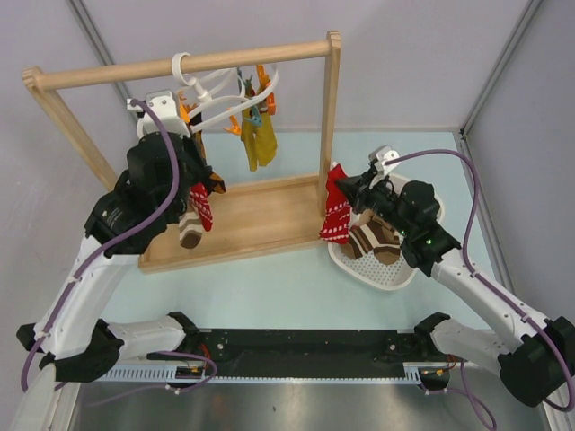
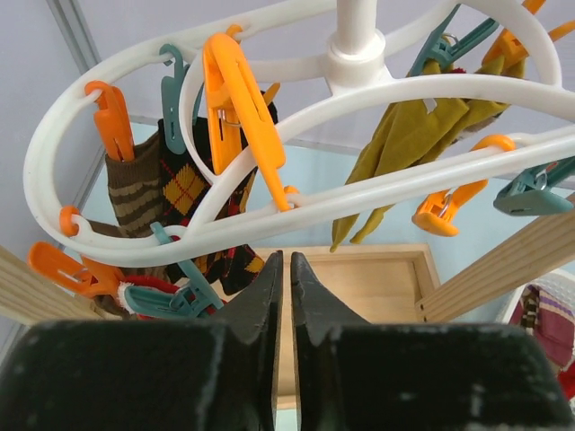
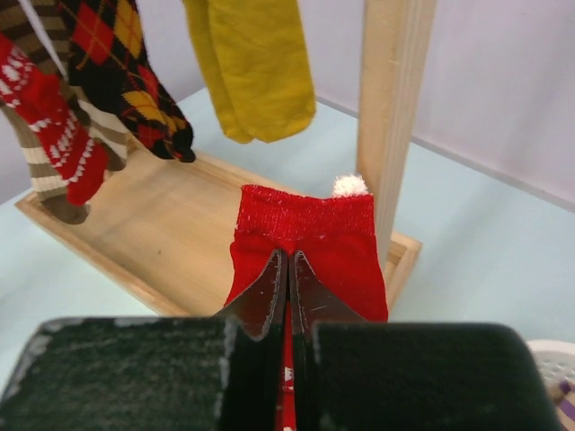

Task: Clip the socks to the hanger
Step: Place the sock in the bin.

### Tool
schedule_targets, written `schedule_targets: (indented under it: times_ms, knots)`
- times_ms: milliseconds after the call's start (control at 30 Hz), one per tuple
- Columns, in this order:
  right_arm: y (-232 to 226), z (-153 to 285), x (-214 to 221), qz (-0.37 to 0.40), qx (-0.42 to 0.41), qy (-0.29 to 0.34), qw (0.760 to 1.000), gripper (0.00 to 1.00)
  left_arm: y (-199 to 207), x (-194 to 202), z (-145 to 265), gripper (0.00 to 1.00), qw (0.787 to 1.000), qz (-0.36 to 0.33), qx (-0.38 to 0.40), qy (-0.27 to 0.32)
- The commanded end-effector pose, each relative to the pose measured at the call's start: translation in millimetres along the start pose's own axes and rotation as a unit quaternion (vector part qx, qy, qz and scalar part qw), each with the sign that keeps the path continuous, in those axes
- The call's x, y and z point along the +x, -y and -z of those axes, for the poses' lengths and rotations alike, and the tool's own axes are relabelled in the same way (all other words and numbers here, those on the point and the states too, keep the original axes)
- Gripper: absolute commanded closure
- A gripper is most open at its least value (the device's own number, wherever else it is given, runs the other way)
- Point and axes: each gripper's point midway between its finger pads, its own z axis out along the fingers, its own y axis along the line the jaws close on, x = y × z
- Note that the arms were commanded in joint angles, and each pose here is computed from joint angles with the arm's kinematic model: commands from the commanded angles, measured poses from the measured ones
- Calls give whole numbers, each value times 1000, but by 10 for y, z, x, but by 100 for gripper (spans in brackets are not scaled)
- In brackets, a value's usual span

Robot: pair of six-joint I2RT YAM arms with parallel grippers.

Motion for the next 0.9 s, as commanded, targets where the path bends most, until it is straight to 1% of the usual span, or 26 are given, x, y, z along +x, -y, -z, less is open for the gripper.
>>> schedule_targets:
  times_ms: [0,67,133,200,233,300,367,400,467,533,567,633,667,833,867]
  knots:
    - [162,114,-338,25,52,33,998,100,-45,-222,196,86,999,38,28,22]
    - [339,213,-334,23,97,27,995,100,-37,-234,228,83,998,41,37,22]
    - [488,350,-420,19,136,35,990,100,-59,-233,276,75,998,42,43,21]
    - [673,495,-388,10,184,25,983,100,-59,-244,327,66,997,42,55,21]
    - [847,586,-295,-6,223,10,975,100,-88,-287,380,64,997,49,60,27]
    - [1054,671,-186,-28,265,-4,964,100,-101,-323,457,57,995,54,74,31]
    - [1315,823,86,-72,317,-42,945,100,-172,-402,552,53,994,65,78,44]
    - [1393,854,181,-90,332,-50,938,100,-196,-432,590,50,993,68,80,49]
    - [1511,871,467,-136,347,-76,925,100,-245,-479,655,45,992,75,82,57]
    - [1638,883,708,-167,358,-100,913,100,-261,-492,687,37,992,74,85,58]
    - [1665,879,818,-180,360,-110,909,100,-269,-499,700,31,992,74,86,59]
    - [1751,873,1028,-196,367,-134,899,100,-240,-477,712,26,991,70,97,55]
    - [1765,874,1110,-202,369,-141,896,100,-218,-459,713,22,991,67,103,53]
    - [1837,831,1329,-214,368,-156,891,100,64,-403,697,16,983,65,165,44]
    - [1816,793,1432,-221,356,-171,892,94,210,-322,673,16,979,60,193,30]
